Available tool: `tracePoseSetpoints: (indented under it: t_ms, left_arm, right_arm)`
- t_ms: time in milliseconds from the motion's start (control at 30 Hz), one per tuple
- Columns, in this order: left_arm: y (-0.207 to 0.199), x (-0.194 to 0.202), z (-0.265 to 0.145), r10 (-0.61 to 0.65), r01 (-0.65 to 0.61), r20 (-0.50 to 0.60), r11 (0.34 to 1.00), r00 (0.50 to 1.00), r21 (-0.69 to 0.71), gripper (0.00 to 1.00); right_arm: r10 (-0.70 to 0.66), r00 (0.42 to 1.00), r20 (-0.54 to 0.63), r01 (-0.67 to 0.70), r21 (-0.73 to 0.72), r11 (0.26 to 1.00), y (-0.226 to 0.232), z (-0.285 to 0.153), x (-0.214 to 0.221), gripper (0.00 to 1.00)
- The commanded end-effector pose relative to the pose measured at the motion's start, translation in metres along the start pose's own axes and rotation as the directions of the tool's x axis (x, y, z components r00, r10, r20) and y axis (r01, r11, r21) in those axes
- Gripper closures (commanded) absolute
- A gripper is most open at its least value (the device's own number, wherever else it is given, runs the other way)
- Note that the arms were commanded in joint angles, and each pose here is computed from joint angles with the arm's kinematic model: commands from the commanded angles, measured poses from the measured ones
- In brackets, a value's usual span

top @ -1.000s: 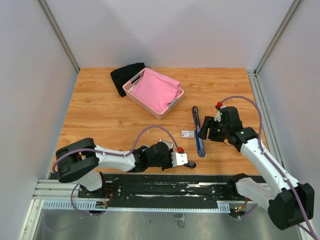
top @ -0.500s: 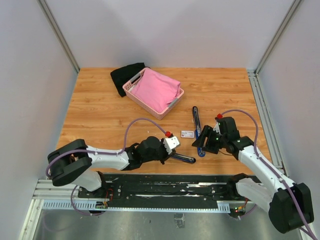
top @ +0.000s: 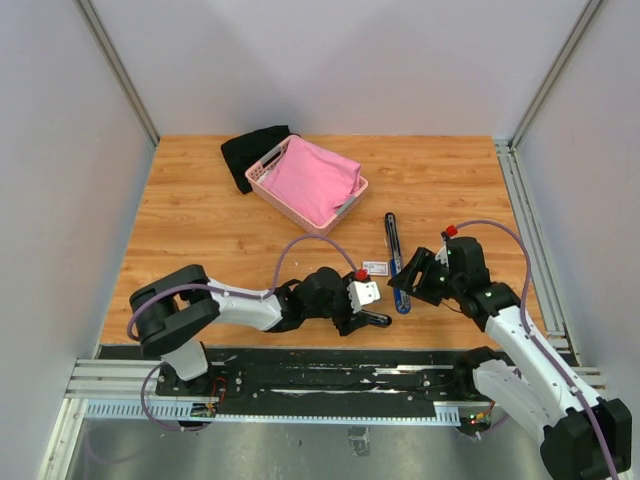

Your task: Load the staples into the stapler

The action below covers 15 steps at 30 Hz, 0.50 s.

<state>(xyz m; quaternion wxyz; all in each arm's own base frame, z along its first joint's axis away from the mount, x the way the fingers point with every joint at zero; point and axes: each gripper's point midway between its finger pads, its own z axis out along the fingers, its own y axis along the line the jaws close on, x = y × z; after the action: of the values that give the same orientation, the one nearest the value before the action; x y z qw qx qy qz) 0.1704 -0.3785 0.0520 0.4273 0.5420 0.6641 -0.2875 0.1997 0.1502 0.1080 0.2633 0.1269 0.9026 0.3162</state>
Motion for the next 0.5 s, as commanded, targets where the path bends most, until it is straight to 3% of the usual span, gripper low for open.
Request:
tracePoseSetpoints:
  t_ms: [0,200,467]
  left_arm:
    - [-0.003,0.000,0.015,0.080,-0.079,-0.015,0.995,0.997,0.063,0.25]
    - [-0.014,0.014,0.025,0.098,-0.085,-0.081,0.985,0.992,0.149,0.30]
    - [-0.015,0.020,0.022,0.075,-0.060,-0.103,0.988,0.992,0.141,0.72]
  right_arm:
    - [0.021,0.999,0.038,-0.021,0.023,0.999,-0.004,-0.005,-0.007,0.37]
    - [0.020,0.999,0.047,-0.022,0.046,0.999,-0.009,-0.005,-0.007,0.37]
    - [0.099,0.995,0.011,-0.099,0.036,0.994,-0.014,0.005,0.005,0.38]
